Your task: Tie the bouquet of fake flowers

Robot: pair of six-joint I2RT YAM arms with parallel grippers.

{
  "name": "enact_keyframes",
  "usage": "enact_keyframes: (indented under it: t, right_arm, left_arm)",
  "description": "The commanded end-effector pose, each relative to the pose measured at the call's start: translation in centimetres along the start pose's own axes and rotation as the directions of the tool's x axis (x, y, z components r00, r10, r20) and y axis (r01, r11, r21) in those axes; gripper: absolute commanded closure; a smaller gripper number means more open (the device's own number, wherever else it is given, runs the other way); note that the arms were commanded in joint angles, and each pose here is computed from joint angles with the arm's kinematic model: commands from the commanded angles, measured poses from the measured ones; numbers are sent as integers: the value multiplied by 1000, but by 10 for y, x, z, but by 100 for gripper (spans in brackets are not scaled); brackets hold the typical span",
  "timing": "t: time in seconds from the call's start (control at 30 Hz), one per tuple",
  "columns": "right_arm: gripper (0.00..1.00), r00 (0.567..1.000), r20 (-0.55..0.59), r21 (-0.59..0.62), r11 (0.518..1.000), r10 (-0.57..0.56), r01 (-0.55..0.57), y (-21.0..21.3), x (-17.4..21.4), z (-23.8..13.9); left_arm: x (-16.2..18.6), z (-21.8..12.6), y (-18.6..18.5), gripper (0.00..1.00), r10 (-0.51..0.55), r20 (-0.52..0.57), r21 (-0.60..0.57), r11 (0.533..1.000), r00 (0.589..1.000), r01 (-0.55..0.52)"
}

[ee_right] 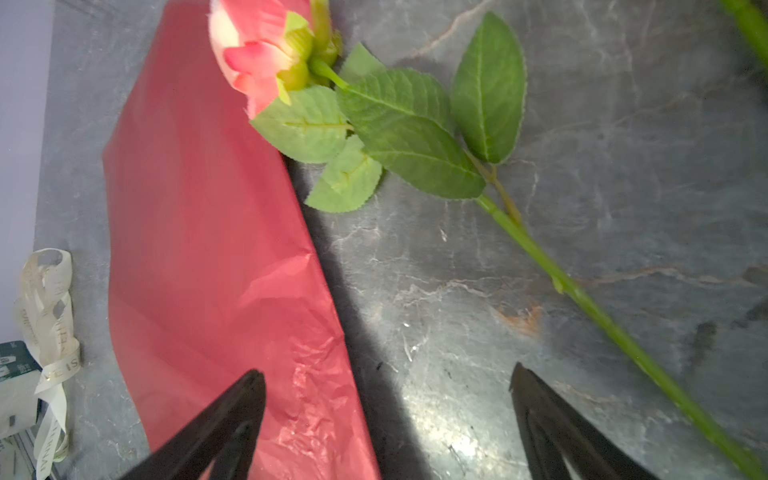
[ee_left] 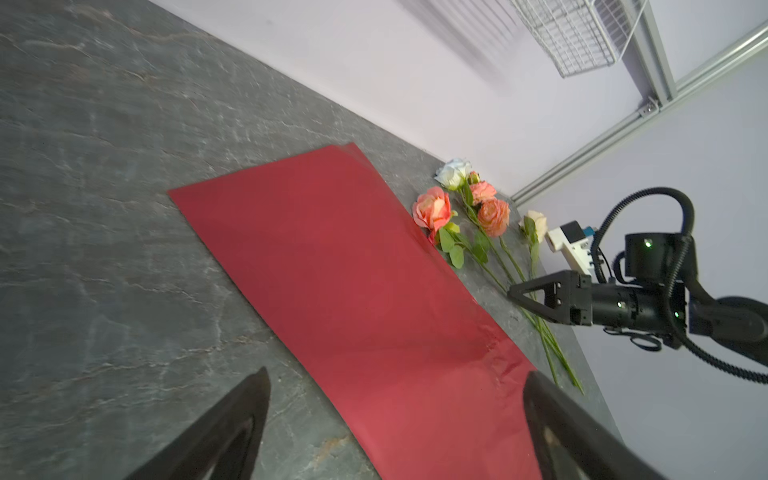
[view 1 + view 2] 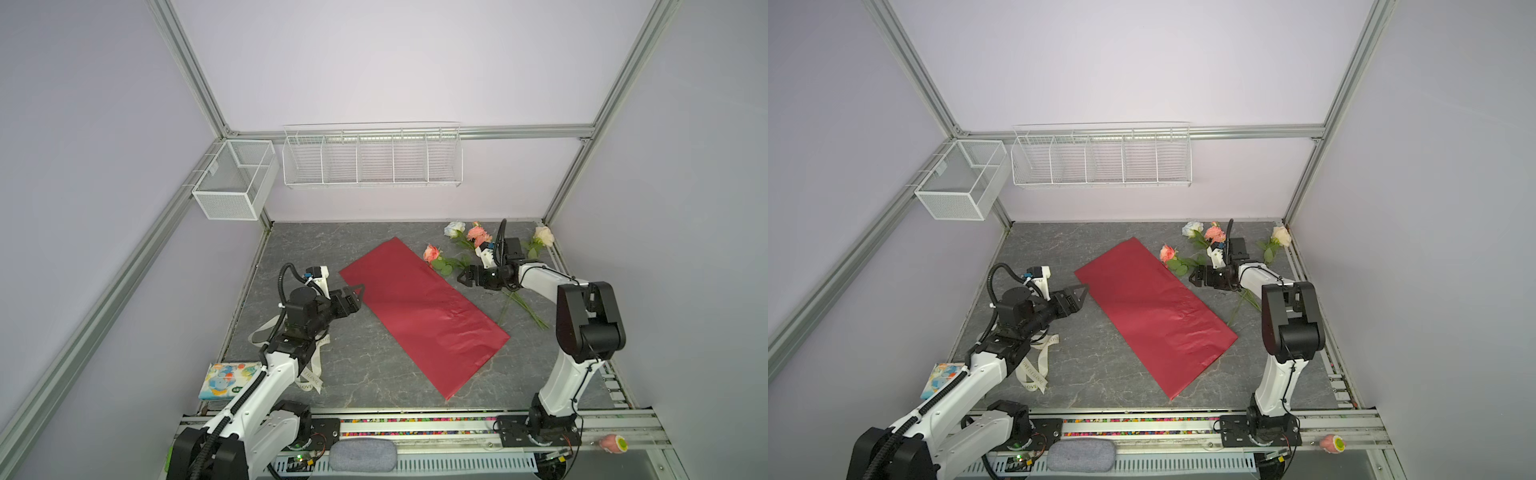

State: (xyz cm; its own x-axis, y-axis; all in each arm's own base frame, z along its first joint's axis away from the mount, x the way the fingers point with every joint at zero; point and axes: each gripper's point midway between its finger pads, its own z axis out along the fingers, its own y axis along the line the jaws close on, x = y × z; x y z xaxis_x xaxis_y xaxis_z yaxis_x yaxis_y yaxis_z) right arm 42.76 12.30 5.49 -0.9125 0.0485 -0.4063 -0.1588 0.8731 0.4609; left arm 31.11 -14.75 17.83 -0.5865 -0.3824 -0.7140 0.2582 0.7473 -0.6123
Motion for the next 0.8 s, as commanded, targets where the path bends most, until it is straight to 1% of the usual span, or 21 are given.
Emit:
enact_keyframes:
  t: [0.0, 0.13, 0.23, 0.37, 0.43, 0.57, 0.67, 0.77]
  right_arm:
    - [5, 996, -63, 52, 997, 63, -60, -19, 13, 8]
    - [6, 989, -81, 84, 989, 127, -121, -41, 20, 5]
    - [6, 981, -98, 169, 974, 166, -148, -63, 30, -8]
    - [5, 974, -134, 230, 962, 185, -151, -78, 52, -28]
    - [5, 972, -130, 258, 954, 194, -156, -86, 60, -40]
    - [4, 972, -116, 300, 940, 206, -164, -97, 63, -55]
    - [3, 968, -128, 352, 922, 218, -161, -104, 67, -64]
    - [2, 967, -127, 434, 889, 223, -148, -116, 74, -75]
  left_arm:
    - [21, 9, 5, 6, -49, -75, -34, 998, 996, 47]
    - [47, 21, -8, 8, -38, -152, -17, 999, 988, 36]
    - [63, 30, -17, 8, -30, -192, -8, 1000, 981, 29]
    - [78, 42, -28, 9, -23, -239, 1, 1000, 971, 24]
    - [86, 49, -35, 10, -13, -264, 12, 1000, 964, 16]
    - [101, 62, -44, 12, 4, -323, 15, 1000, 946, 1]
    - [111, 71, -47, 15, 5, -364, 7, 1000, 932, -2]
    - [120, 75, -48, 16, -3, -386, 3, 1000, 922, 5]
